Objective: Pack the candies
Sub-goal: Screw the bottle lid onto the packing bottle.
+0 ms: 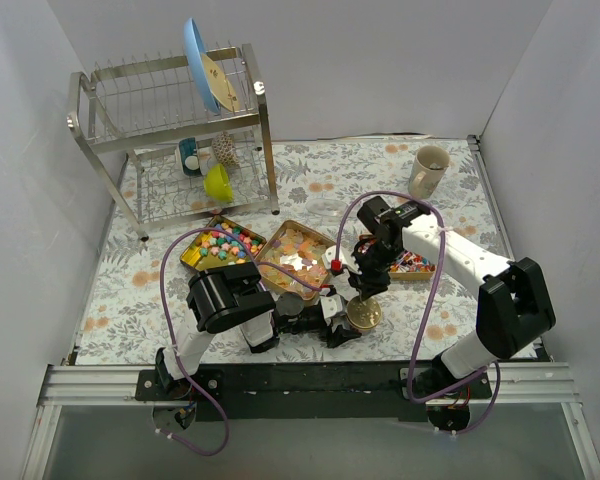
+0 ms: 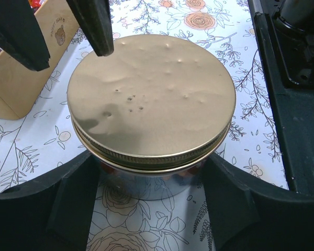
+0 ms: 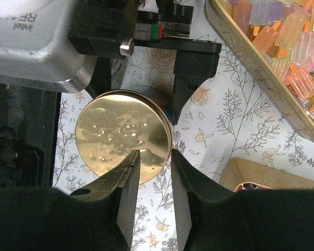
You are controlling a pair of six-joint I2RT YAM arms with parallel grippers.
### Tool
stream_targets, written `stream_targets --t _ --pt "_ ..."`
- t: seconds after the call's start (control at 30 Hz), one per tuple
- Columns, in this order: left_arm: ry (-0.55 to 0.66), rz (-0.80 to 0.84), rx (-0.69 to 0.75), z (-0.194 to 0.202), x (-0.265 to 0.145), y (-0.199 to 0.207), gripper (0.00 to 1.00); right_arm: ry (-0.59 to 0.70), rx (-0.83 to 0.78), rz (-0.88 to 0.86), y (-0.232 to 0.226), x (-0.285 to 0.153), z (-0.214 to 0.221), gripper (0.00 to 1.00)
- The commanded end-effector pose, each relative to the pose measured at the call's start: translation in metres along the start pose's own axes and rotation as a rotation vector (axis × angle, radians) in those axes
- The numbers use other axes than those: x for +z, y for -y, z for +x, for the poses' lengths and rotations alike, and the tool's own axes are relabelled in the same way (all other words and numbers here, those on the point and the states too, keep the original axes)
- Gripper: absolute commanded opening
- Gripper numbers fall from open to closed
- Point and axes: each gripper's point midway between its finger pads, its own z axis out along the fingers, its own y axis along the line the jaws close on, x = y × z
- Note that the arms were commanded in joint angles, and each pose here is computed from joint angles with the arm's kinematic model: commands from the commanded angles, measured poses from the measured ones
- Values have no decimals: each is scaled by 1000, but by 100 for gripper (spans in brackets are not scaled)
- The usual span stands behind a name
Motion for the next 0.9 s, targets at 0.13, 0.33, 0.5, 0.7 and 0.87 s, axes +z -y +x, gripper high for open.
stream_targets --t 0.13,0.33,0.5,0.7,0.87 --pt "-59 -62 -2 38 -19 -8 0 25 13 -45 -5 11 2 41" --pt "-58 -72 -1 38 -19 -10 0 16 34 -77 -7 15 6 43" --pt "-59 -88 -12 38 -19 -12 0 -26 58 -106 -16 18 18 44" --pt "-55 -109 -37 39 -20 -16 0 -74 81 -104 -32 17 34 45" --pt "-54 -112 -33 39 -20 -17 0 -97 124 -107 -44 16 44 48"
